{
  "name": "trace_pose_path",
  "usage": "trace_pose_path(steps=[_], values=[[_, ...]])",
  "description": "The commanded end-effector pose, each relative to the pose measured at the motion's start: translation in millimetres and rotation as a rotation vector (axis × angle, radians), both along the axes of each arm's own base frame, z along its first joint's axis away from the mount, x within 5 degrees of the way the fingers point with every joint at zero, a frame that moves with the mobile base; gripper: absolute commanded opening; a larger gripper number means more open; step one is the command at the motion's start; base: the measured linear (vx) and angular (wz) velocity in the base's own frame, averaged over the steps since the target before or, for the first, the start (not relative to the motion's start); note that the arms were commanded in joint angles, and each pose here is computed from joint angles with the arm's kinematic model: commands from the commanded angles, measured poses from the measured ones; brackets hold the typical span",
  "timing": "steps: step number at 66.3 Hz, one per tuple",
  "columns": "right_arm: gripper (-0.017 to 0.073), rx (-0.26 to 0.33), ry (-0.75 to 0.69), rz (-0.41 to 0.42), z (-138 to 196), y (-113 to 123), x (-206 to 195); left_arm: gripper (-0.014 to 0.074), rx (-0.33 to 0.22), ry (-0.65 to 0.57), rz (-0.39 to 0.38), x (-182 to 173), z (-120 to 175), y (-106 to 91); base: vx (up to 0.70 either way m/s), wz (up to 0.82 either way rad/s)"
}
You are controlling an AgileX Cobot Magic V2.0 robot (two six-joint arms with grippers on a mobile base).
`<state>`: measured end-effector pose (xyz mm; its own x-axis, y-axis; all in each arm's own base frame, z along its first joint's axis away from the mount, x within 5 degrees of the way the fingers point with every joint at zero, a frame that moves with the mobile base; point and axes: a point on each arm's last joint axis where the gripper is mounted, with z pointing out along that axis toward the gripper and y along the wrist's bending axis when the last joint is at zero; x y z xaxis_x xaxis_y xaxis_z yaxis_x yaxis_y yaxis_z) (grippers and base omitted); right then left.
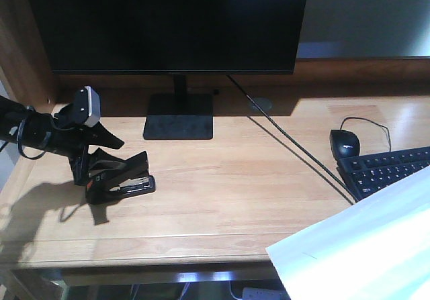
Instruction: Grab stapler and paper to desk for stapling
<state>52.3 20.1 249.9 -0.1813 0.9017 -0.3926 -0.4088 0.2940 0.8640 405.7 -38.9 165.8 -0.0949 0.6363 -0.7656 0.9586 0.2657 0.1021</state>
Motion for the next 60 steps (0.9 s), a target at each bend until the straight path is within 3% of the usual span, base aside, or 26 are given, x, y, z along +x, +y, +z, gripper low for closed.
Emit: trace_pose_path(steps=[1,14,40,60], values=[[-0.0005,0.013,-0.091,0.011,15,0,-3,0.0282,-0.055,-0.062,0.013,0,34,-3.7,0.00,0.00],[-0.0005,0.013,-0.091,0.011,15,0,-3,-0.0009,-0.053,-0.068,0.027,1,34,-4.0,0.00,0.00],[-0.0005,0.013,-0.091,0.011,15,0,-3,-0.0008,-0.022,-0.092,0.035,4,32,-16.7,0.00,0.00],[-0.0005,0.013,-0.091,0.011,15,0,-3,-0.0007,-0.038,-0.073,0.011,2,30,-19.4,0.00,0.00]])
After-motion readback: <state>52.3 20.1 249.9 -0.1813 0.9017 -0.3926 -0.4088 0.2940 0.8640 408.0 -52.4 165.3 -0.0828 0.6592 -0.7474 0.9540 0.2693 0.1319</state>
